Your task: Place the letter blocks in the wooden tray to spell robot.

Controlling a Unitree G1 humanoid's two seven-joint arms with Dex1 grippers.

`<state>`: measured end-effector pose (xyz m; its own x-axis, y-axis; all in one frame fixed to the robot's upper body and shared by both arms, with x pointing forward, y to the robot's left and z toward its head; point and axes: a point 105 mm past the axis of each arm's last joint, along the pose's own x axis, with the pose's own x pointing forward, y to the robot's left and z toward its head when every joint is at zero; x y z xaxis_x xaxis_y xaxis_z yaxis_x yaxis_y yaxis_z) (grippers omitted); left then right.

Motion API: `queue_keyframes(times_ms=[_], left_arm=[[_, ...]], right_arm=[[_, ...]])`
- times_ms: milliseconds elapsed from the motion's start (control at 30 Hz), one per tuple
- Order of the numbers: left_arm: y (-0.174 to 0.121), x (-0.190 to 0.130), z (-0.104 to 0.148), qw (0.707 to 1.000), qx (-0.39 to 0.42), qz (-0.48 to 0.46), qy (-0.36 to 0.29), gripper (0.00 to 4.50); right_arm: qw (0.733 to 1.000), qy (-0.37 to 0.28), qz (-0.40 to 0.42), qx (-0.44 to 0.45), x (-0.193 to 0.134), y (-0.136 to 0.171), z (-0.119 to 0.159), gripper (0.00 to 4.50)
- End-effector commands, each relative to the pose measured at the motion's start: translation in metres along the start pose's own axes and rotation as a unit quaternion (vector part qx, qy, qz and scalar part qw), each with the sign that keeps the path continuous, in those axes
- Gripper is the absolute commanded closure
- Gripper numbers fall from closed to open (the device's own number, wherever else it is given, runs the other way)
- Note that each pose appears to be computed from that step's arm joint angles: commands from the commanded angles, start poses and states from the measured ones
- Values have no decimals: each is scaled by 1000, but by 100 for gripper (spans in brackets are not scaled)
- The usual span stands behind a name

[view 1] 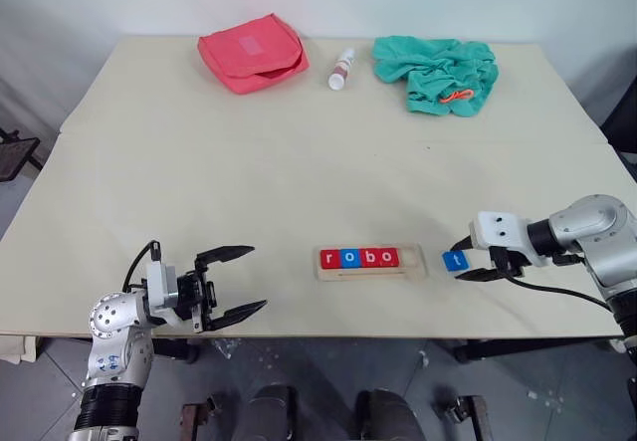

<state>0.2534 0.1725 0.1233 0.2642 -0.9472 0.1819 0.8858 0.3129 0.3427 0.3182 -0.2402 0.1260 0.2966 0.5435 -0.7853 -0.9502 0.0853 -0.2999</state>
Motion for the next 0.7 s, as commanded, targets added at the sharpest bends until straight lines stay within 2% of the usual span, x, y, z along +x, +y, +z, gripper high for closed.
queue_keyframes(times_ms=[33, 67, 233, 400, 600, 700], left_arm=[[1, 2, 3, 1000, 10, -5, -4, 0], [1, 2, 3, 1000, 10, -5, -5, 0], [2, 3, 3, 1000, 10, -7, -7, 0], [3, 2, 2, 1000, 9, -12, -8, 0], [6, 2, 1, 1000, 11, -15, -8, 0], [5, 3, 1, 1000, 12, -16, -9, 0]], right_arm=[[1000, 21, -4, 17, 3, 2, -9, 278], [1000, 20, -7, 17, 2, 1, -8, 302], [998, 7, -24, 50, -6, -6, 7, 302], [996, -37, -36, 74, -14, -15, 46, 302], [995, -73, -10, 62, -5, -10, 81, 302], [996, -71, 7, 47, 4, -5, 86, 302]])
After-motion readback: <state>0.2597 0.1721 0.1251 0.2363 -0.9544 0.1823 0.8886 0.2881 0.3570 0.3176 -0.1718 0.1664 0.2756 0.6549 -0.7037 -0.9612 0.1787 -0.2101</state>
